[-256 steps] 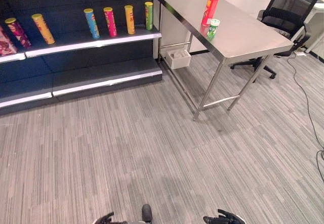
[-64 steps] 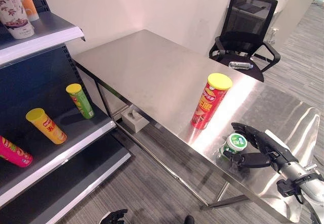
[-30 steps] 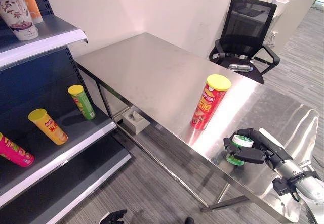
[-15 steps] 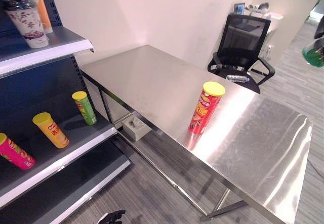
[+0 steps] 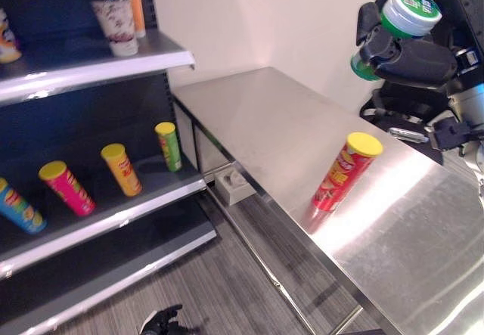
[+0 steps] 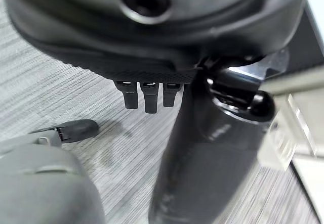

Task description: Put the goods on the table back onto the shelves and tidy them up.

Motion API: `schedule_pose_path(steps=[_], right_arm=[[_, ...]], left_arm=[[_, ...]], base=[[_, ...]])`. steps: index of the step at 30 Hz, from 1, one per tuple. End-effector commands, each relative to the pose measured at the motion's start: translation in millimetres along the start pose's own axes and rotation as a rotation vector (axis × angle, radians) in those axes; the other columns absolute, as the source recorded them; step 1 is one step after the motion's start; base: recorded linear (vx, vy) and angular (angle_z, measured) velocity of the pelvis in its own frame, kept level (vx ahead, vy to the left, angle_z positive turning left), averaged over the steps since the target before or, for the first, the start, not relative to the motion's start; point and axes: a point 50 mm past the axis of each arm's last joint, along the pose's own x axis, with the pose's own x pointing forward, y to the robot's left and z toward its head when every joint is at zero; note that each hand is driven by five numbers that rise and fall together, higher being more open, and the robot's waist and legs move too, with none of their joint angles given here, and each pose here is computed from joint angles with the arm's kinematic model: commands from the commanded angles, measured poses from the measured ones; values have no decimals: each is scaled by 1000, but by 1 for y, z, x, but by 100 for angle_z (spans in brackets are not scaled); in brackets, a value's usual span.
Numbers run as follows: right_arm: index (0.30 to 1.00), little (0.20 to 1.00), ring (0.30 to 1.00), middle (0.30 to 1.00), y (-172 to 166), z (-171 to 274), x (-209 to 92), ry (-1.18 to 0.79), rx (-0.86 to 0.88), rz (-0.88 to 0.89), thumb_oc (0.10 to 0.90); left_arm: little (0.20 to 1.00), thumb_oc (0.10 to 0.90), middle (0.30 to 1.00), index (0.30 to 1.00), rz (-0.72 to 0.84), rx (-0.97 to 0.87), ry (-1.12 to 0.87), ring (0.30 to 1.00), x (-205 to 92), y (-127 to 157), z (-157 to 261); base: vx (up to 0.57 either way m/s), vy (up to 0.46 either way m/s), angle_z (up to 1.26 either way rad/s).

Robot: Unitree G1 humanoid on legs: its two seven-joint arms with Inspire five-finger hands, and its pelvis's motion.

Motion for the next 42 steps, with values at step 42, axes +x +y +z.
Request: schedule_pose_path(steps=[42], right_arm=[[300, 300, 300, 300, 55, 59, 73, -281, -1, 143, 400]], left_arm=[[900, 800, 900, 900, 28, 9, 48, 900, -4, 5, -13]], base=[[48, 32, 51]])
